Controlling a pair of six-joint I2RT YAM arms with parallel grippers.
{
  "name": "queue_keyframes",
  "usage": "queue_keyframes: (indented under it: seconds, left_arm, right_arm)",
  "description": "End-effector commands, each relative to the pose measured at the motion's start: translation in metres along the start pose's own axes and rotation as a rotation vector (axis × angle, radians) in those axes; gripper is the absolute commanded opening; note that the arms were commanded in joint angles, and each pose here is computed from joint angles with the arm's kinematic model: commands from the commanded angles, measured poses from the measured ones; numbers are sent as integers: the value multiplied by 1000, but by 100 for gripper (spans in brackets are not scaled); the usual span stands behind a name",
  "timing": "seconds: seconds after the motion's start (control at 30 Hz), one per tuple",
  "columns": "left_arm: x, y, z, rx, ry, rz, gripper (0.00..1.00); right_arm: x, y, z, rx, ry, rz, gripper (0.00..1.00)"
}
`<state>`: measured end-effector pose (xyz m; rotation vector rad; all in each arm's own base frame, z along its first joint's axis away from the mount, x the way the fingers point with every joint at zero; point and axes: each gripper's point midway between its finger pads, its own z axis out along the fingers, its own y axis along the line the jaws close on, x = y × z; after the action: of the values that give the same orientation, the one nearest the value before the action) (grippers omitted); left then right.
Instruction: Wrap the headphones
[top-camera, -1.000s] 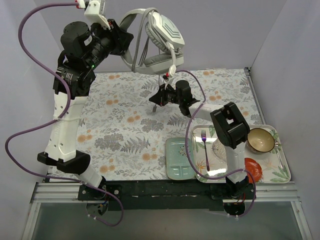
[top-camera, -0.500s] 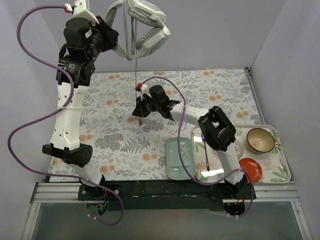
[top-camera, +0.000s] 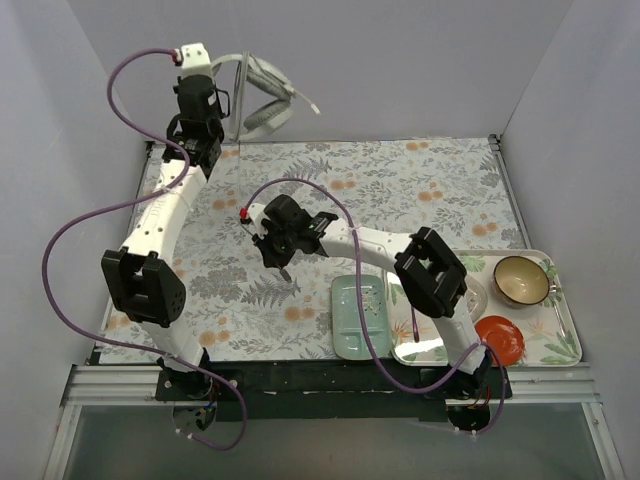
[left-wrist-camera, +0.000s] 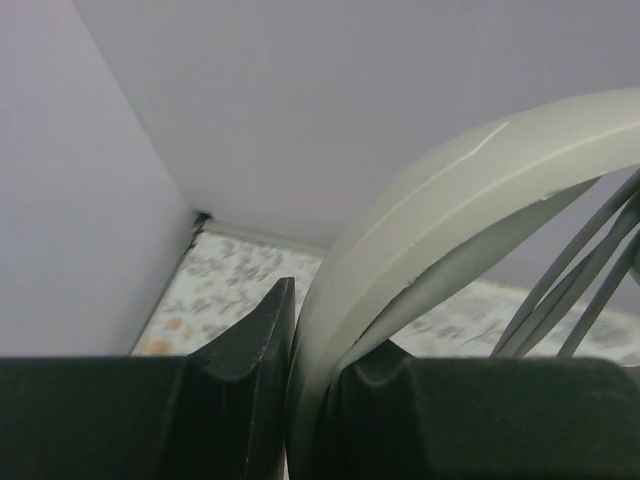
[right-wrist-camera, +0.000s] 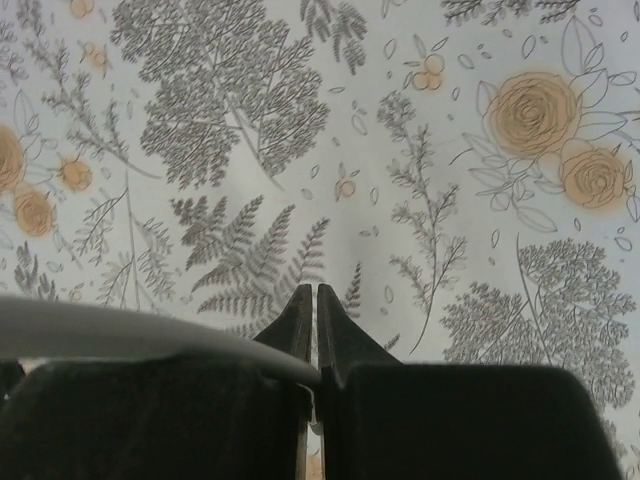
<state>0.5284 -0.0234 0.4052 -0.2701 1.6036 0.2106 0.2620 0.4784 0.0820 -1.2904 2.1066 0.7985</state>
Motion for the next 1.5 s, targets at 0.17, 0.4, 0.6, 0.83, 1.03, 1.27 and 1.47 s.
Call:
queue_keyframes:
  seconds: [0.17, 0.4, 0.6, 0.83, 1.03, 1.27, 1.47]
  left_arm:
    - [28, 23, 17, -105, -221, 301, 0]
    - [120, 7, 6, 91, -69, 554, 0]
    - [158, -5, -16, 179, -16, 661, 0]
    - [189, -14, -39, 278, 32, 729, 0]
    - [215, -35, -40, 366, 215, 568, 0]
    - [202, -50, -16, 414, 423, 170, 0]
    - [161, -55, 4, 468, 491, -158, 0]
  right_arm:
    - [-30, 30, -108, 136, 75, -234, 1]
    - [-66, -43, -191, 502, 39, -215, 1]
    - [-99, -102, -245, 688, -40, -148, 1]
    - [-127, -156, -290, 821, -136, -109, 1]
    - [-157, -135, -293, 686, -291, -150, 1]
    - [-142, -101, -289, 619, -350, -184, 1]
    - [-124, -21, -247, 501, -406, -334, 1]
